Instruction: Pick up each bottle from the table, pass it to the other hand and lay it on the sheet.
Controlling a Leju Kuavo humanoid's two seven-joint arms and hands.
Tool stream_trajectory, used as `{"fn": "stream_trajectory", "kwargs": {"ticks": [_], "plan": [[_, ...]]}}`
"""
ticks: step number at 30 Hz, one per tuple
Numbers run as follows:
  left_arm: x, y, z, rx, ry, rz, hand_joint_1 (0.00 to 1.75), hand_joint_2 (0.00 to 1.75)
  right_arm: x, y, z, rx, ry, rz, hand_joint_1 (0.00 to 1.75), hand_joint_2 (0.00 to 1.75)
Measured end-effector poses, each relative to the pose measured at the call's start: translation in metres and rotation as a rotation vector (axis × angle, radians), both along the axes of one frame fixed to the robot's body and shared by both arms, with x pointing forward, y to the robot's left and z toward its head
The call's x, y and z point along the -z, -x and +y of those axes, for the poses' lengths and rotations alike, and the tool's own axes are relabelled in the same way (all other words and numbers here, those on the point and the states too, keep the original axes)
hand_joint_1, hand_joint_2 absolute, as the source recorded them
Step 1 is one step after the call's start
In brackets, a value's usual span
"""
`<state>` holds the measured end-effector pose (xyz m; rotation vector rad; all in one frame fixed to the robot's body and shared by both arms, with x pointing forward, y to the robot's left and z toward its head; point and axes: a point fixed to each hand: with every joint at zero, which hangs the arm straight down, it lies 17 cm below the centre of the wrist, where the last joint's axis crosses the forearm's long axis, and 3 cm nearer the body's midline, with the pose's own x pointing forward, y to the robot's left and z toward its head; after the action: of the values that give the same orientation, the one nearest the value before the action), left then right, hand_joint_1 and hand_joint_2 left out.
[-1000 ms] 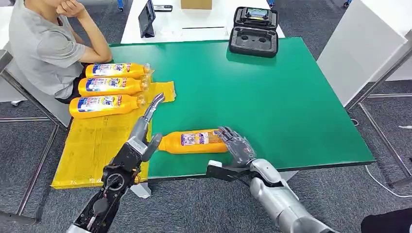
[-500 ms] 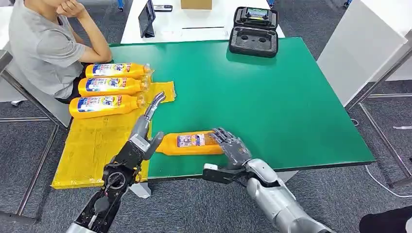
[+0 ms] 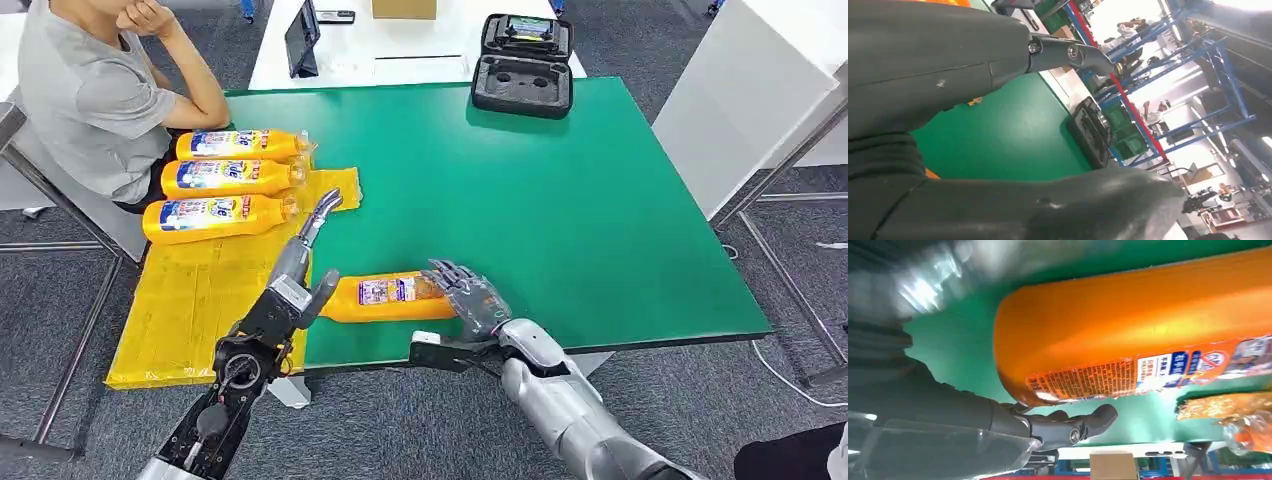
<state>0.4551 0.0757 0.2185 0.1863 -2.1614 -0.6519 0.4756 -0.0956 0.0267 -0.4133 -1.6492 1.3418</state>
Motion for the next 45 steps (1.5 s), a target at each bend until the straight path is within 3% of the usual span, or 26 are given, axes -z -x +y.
{"fn": "stream_trajectory", "kwargs": {"ticks": [23,45], "plan": [[0.008,0.002,0.003,-0.016,-0.016,0.013,0.0,0.0,0.006,-0.014,-0.016,0.126,0.171,-0.066,0.0,1.75],[0.01,0.002,0.002,-0.007,-0.022,0.02,0.0,0.0,0.002,-0.006,0.002,0.082,0.18,-0.094,0.0,1.75]]}}
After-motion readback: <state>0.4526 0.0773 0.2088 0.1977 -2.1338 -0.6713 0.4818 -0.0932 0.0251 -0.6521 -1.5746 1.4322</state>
